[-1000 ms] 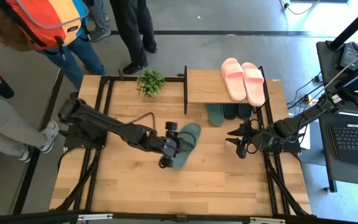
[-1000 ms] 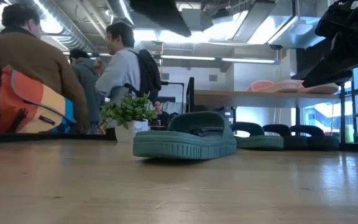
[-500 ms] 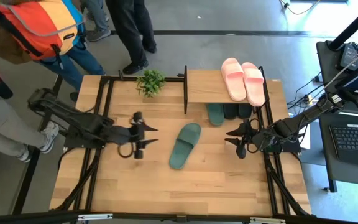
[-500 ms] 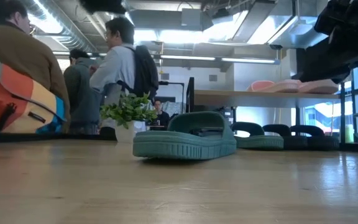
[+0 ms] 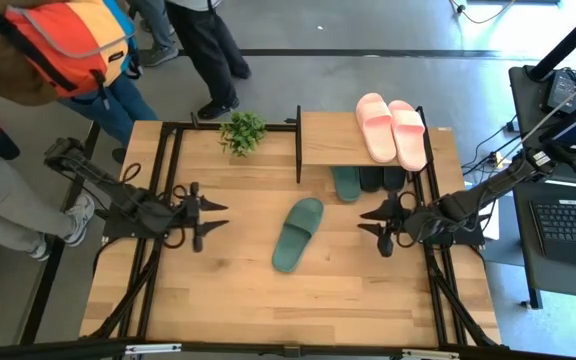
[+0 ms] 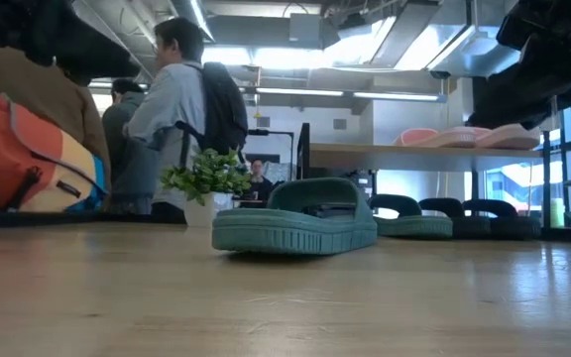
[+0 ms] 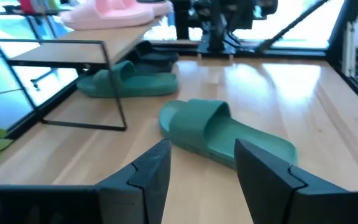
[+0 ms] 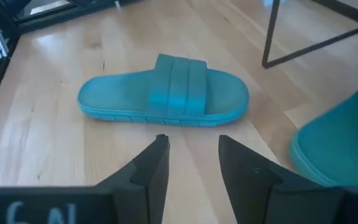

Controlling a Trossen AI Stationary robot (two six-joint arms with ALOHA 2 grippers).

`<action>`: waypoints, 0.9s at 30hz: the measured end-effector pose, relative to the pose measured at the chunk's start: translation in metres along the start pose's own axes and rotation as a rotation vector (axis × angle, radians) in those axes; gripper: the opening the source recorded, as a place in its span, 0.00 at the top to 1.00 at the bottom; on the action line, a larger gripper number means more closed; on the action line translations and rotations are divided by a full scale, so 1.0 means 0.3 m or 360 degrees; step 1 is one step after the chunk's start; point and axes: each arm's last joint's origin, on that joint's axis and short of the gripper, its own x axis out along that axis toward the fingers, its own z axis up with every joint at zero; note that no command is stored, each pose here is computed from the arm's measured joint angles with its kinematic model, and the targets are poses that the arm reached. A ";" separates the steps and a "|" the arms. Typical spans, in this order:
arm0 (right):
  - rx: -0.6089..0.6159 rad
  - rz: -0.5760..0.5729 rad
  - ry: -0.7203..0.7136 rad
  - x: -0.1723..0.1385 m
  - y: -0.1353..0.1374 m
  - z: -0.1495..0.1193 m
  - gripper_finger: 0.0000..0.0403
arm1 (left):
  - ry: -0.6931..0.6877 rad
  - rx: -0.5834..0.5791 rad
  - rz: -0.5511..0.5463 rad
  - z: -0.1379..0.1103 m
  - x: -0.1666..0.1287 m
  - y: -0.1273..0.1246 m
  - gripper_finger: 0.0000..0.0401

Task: Pick and place slides into the shelf
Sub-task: Put the green slide under the shelf

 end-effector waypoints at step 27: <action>-0.0213 0.0013 -0.0202 0.175 0.129 -0.004 0.32 | -0.0127 -0.0111 -0.0035 -0.130 -0.049 0.067 0.58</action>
